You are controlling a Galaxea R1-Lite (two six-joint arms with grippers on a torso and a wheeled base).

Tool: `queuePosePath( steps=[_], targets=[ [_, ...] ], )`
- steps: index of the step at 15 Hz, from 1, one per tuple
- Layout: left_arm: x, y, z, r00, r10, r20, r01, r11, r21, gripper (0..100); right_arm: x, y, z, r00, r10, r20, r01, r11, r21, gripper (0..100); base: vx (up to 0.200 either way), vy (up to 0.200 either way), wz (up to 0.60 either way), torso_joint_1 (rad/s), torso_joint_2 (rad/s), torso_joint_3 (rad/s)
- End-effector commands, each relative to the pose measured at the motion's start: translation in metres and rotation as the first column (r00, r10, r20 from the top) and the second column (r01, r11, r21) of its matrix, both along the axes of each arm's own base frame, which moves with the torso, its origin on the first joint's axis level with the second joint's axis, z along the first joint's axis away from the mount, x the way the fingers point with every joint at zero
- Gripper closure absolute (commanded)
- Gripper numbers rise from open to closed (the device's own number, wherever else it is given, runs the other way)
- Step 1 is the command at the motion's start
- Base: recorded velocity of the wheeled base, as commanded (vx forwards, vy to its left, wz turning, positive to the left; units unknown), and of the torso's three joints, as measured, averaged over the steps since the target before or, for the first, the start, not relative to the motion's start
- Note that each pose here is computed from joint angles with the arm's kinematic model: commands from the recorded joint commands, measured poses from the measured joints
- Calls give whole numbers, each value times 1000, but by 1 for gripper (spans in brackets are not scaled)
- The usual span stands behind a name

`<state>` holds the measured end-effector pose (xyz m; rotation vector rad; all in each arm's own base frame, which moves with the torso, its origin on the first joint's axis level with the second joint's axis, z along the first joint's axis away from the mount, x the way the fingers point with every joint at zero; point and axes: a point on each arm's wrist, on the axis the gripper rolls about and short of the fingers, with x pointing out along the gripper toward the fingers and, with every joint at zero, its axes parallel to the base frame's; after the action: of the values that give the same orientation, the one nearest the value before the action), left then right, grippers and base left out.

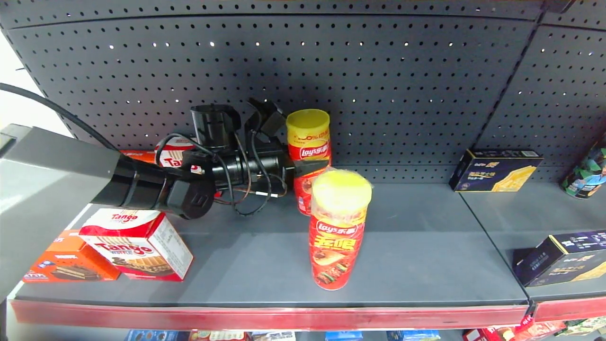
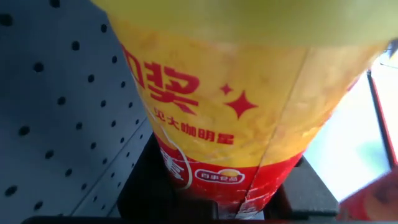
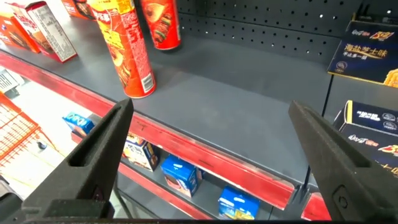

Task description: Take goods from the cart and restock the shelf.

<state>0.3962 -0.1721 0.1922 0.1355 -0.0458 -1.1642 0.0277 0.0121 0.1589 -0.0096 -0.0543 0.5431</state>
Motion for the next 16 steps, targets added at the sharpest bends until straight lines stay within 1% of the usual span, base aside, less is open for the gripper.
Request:
queuePosePath(
  steps=[1, 5, 6, 10, 11, 14, 16],
  targets=[
    [7, -5, -5, 1000, -4, -1, 4, 1000, 0, 100, 1, 0, -2, 1000, 1, -10, -1, 1000, 0, 0, 0, 0, 0, 0, 0, 0],
    [8, -10, -8, 1000, -15, -6, 15, 1000, 1, 100, 1, 0, -2, 1000, 0, -10, 0, 1000, 0, 0, 0, 0, 0, 0, 0, 0],
    [9, -12, -12, 1000, -16, -13, 16, 1000, 4, 100, 1, 0, -3, 1000, 1, -13, -1, 1000, 0, 0, 0, 0, 0, 0, 0, 0],
    [8, -16, -13, 1000, -24, -11, 24, 1000, 5, 100, 1, 0, -4, 1000, -3, -17, 3, 1000, 1, 0, 0, 0, 0, 0, 0, 0],
    [9, -16, -14, 1000, -24, -14, 24, 1000, 5, 0, 1, 0, -4, 1000, -2, -17, 2, 1000, 1, 0, 0, 0, 0, 0, 0, 0],
    [7, -17, -12, 1000, -26, -14, 26, 1000, 4, 0, 1, 0, -4, 1000, 0, -15, 0, 1000, 1, 0, 0, 0, 0, 0, 0, 0],
    [3, -12, -13, 1000, -13, -24, 13, 1000, 9, 0, -2, 0, -5, 1000, 1, -8, -1, 1000, 1, 0, 0, 0, 0, 0, 0, 0]
  ],
)
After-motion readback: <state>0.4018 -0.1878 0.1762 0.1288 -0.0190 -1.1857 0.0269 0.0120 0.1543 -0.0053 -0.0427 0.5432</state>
